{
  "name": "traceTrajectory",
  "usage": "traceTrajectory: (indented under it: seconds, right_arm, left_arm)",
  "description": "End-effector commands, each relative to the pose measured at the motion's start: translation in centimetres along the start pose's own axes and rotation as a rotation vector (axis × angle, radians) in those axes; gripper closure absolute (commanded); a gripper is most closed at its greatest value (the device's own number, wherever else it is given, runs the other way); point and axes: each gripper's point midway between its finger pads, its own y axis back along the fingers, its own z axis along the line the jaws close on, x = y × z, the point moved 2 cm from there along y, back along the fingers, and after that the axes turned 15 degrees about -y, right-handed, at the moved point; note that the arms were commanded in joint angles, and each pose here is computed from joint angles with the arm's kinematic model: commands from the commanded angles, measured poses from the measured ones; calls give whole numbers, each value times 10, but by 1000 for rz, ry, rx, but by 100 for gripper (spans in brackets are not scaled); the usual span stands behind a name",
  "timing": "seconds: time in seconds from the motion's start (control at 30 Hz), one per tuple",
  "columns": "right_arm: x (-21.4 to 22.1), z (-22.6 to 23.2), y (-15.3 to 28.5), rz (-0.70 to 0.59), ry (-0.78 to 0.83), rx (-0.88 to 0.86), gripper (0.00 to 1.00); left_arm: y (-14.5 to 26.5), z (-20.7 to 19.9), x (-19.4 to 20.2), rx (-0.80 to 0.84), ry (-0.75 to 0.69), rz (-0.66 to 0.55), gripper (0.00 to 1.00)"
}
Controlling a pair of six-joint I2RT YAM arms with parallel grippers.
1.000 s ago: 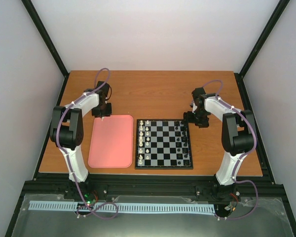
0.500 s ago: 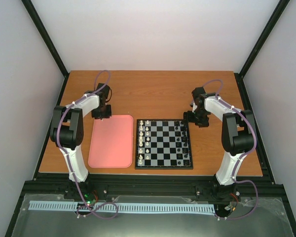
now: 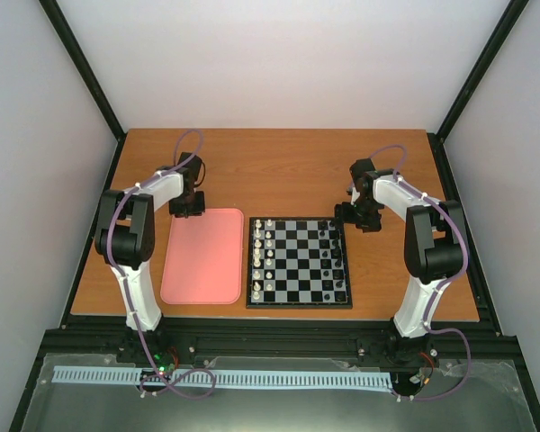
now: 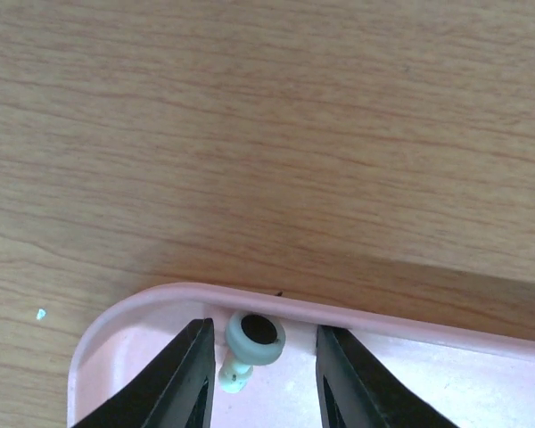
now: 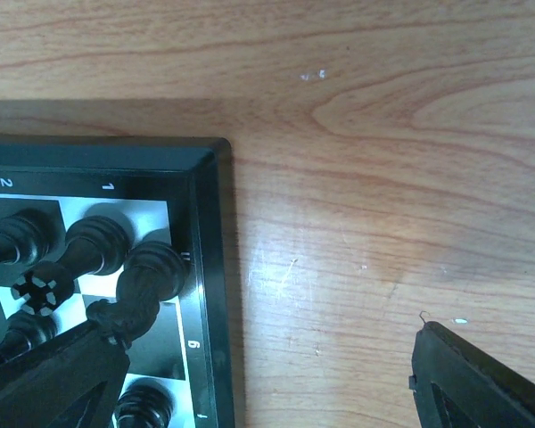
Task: Set up the chess pieces on the board
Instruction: Pick up the chess piece from the storage box.
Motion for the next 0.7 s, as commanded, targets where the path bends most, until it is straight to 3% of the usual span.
traceTrajectory:
  seconds: [0.0,0.23,0.43,0.67]
  right_arm:
    - [-1,1,1,-5,17,14,0]
    - [-2,2,0,-2,14,8,0]
    - [-3,3,0,-3,14,5,0]
    - [-1,2,7,-15,19,7,0]
  left_arm:
    - [-7,-4,-14,-1,12,-37,65]
    - [-6,-1,-11,-18,5,-32,83]
    - [-2,2,-3,-27,3,-25,88]
    - [44,7,-1,-4,24,-72,87]
